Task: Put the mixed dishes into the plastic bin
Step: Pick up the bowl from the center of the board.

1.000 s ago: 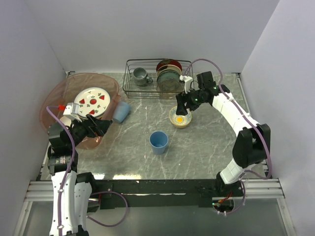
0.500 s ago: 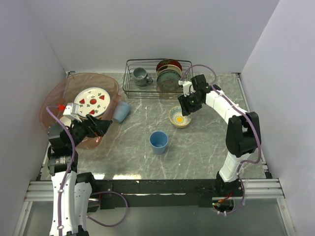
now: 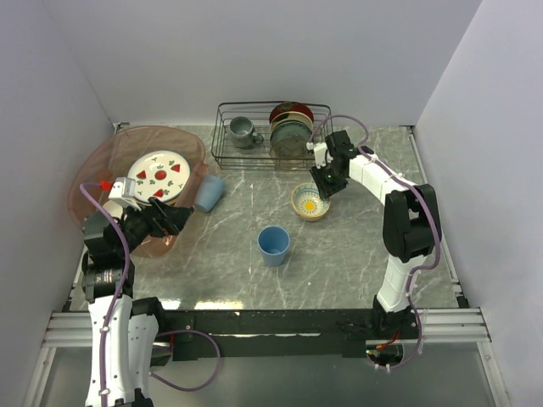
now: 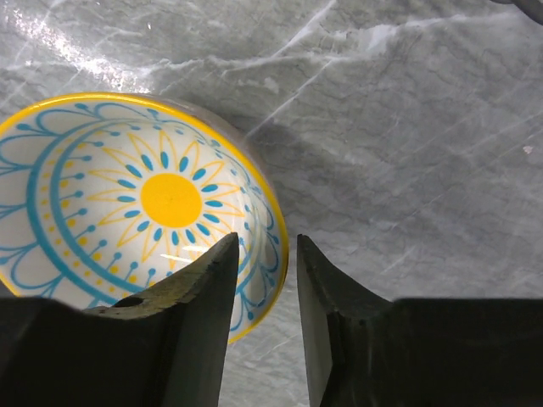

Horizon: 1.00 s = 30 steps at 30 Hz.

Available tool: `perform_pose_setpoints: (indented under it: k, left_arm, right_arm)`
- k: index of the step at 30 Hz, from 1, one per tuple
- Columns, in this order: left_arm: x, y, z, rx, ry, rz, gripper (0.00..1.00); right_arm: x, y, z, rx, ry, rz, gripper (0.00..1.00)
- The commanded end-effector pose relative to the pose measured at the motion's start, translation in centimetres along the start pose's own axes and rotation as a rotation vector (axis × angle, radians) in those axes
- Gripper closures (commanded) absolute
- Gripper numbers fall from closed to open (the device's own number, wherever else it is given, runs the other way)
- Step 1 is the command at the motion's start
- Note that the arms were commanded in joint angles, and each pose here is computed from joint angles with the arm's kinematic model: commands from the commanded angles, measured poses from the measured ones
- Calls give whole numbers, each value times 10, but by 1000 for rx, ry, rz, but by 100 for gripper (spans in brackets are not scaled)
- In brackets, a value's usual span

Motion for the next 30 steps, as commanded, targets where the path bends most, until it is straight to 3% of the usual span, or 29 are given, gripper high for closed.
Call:
perform_pose_setpoints:
  k: [1,12,22,30]
  left_arm:
    - [-4,-2,-9,-45,60,22,1]
    - [-5,-2,-8,-45,64,33,1]
    - [-7,-2,-9,-47,66,40,1]
    - [-11,0,-6,-35,45,87,1]
  right_arm:
    - [-3,-9,-19,-73,-14,34,63]
    - [-9,-41,-28,-170,-34,113,89]
    - [-7,-63,-32,-227,-37,95,100]
    - [3,-98,-24,-313,-5,-101,100]
Point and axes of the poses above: each gripper's point midway between its finger pads, its own y axis out along the fingers, its own x axis along the line the jaws close on, z = x × y, the point moved 5 cm from there along -y, back along the fingers, and after that the axes turned 11 degrees about y, right-handed, at the moved point
